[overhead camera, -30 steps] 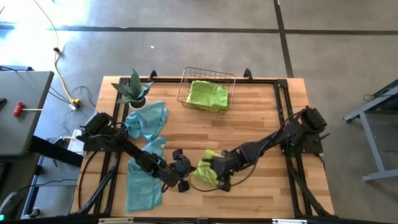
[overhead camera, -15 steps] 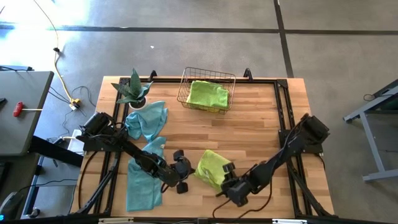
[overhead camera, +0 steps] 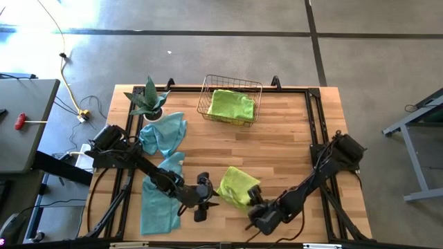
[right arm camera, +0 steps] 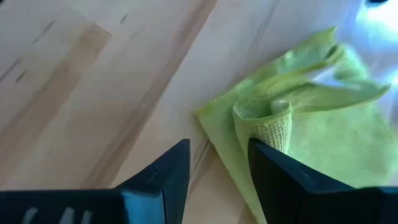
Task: Fold microfiber towels
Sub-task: Put the light green microfiber towel into the wire basket
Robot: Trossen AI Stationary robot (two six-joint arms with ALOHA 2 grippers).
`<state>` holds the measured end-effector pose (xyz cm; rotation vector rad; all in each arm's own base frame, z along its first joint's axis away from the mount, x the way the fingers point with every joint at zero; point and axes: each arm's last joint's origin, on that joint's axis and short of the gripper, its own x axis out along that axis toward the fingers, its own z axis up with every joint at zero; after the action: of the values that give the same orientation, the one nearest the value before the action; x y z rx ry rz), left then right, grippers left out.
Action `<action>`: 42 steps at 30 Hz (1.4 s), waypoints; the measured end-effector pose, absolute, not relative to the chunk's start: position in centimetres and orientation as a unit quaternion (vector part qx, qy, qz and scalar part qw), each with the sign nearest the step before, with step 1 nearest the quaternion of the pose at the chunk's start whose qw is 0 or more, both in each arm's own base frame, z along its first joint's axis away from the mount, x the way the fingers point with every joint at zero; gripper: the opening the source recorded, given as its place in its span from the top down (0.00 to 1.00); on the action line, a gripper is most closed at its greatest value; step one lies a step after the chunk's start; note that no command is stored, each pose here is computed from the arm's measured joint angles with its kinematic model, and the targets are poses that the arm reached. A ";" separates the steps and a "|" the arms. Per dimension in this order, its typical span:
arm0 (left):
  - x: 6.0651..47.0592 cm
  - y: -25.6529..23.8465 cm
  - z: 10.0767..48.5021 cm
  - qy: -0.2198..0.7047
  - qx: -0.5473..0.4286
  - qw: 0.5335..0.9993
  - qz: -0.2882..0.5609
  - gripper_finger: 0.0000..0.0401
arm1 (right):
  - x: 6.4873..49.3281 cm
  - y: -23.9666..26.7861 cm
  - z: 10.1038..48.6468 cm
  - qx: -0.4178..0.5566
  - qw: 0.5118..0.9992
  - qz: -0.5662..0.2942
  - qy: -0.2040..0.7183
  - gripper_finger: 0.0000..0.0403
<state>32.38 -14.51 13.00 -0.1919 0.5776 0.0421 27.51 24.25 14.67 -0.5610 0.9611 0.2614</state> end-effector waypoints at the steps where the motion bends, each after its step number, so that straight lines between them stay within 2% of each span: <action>1: 32.4 -14.5 13.0 0.283 -0.096 0.954 0.024 0.58 | 27.3 24.5 14.7 -0.274 0.842 0.121 0.448 0.62; 7: 32.4 -14.4 13.0 0.280 -0.111 0.953 0.038 0.53 | 26.7 25.8 15.3 -0.283 0.848 0.125 0.430 0.62; 17: 32.4 -14.3 13.0 0.269 -0.120 0.953 0.067 0.52 | 26.7 25.4 15.1 -0.276 0.835 0.142 0.455 0.61; 24: 32.5 -14.1 13.0 0.269 -0.123 0.953 0.070 0.52 | 27.2 25.3 15.2 -0.295 0.831 0.170 0.439 0.49; 29: 32.5 -14.1 13.0 0.269 -0.123 0.953 0.071 0.52 | 27.4 25.4 15.5 -0.343 0.838 0.130 0.405 0.43; 34: 32.5 -14.1 13.0 0.268 -0.127 0.952 0.072 0.52 | 28.0 24.5 14.9 -0.258 0.855 0.106 0.437 0.42; 42: 32.5 -14.1 13.0 0.269 -0.130 0.952 0.072 0.52 | 28.8 23.3 12.7 -0.218 0.867 0.089 0.440 0.42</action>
<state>32.46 -14.13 13.03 -0.2641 0.5468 0.1463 28.81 23.28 12.72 -0.4556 0.9213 0.1869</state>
